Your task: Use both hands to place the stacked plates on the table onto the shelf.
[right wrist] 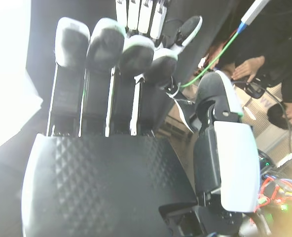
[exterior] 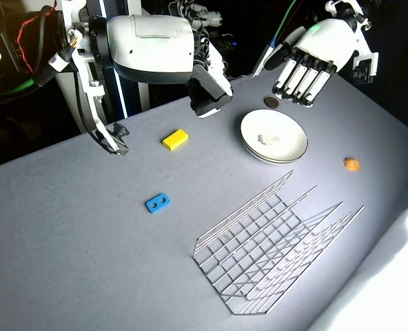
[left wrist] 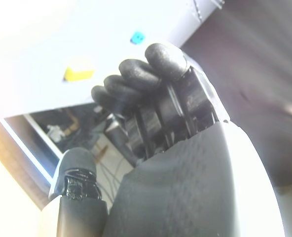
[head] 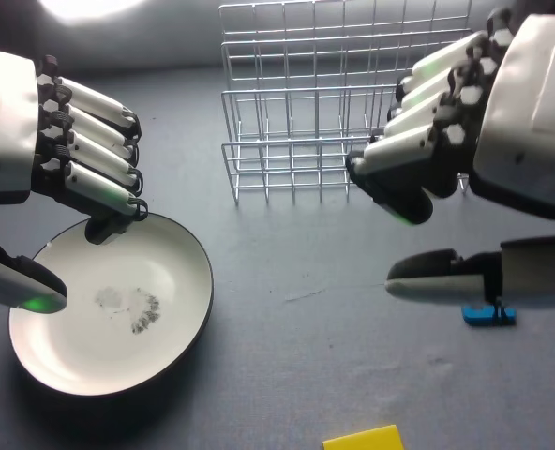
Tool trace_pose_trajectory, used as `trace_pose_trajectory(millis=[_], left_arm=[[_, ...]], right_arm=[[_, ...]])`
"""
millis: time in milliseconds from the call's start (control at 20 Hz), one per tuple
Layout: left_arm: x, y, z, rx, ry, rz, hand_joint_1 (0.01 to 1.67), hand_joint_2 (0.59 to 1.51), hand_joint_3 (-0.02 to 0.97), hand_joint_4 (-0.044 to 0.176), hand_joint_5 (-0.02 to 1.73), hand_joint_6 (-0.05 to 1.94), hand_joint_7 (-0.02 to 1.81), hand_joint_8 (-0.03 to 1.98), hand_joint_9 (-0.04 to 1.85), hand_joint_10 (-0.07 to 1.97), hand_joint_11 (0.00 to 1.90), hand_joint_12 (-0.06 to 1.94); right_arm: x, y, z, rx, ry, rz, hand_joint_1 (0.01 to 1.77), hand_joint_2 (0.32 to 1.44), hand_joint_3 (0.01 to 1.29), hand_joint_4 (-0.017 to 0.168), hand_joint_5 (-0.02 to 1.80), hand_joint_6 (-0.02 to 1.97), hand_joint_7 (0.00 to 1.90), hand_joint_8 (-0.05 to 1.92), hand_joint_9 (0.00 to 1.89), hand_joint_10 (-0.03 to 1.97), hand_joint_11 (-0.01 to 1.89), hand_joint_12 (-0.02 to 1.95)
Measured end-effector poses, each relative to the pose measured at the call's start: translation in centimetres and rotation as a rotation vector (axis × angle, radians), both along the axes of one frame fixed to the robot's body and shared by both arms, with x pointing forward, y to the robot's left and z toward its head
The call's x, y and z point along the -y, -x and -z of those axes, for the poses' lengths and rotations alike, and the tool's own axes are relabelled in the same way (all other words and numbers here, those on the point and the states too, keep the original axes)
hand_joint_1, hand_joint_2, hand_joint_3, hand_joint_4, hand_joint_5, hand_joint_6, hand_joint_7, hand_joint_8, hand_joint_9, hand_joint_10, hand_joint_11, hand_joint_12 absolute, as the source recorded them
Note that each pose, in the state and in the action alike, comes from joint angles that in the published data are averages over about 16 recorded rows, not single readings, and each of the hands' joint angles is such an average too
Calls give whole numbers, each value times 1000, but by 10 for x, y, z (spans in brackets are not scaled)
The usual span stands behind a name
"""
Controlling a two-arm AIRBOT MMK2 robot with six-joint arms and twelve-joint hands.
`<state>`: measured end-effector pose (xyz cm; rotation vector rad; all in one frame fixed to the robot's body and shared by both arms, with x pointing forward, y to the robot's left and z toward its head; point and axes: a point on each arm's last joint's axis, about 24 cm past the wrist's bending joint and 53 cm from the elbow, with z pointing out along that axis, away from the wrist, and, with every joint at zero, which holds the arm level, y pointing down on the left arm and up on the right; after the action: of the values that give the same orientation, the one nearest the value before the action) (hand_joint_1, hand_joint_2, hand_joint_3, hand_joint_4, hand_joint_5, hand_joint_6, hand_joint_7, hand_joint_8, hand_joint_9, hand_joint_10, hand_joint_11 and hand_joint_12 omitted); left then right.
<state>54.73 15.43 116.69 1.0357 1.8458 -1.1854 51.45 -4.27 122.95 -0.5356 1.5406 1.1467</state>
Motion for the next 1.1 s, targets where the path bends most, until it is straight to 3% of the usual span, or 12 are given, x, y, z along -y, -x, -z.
trace_pose_trajectory(millis=[400, 500, 650, 850, 1100], left_arm=[[-6, -1, 6, 11, -31, 9, 34, 1165, 38, 3, 94, 246, 100, 356, 103, 359, 78, 387], [-9, -1, 10, 17, -49, 16, 28, 1153, 37, 3, 41, 115, 45, 191, 50, 190, 39, 206], [-17, -2, 17, 20, -78, 24, 25, 1150, 18, 3, 13, -9, 14, 0, 15, 5, 14, -2], [-29, -2, 30, 13, -126, 36, 24, 1146, 17, 2, 18, -18, 20, -13, 18, 2, 14, -15], [-48, 0, 55, -26, -188, 44, 23, 1135, 17, 2, 21, -18, 21, -14, 17, 2, 15, -17]], right_arm=[[-1, 0, 4, -2, 15, -1, 91, 1037, 39, 3, 155, 464, 207, 404, 205, 395, 167, 451], [-2, 2, 6, -4, 27, -7, 85, 1009, 39, 3, 83, 291, 116, 243, 114, 235, 91, 267], [-3, 3, 11, -17, 45, -16, 233, 976, 26, 3, 20, 57, 22, 33, 20, 31, 19, 28], [-4, 2, 19, -52, 71, -20, 547, 933, 24, 3, 21, 24, 18, 16, 19, 10, 21, 97], [-4, -6, 30, -112, 100, -9, 945, 878, 24, 3, 33, 22, 20, 14, 22, 7, 21, 274]])
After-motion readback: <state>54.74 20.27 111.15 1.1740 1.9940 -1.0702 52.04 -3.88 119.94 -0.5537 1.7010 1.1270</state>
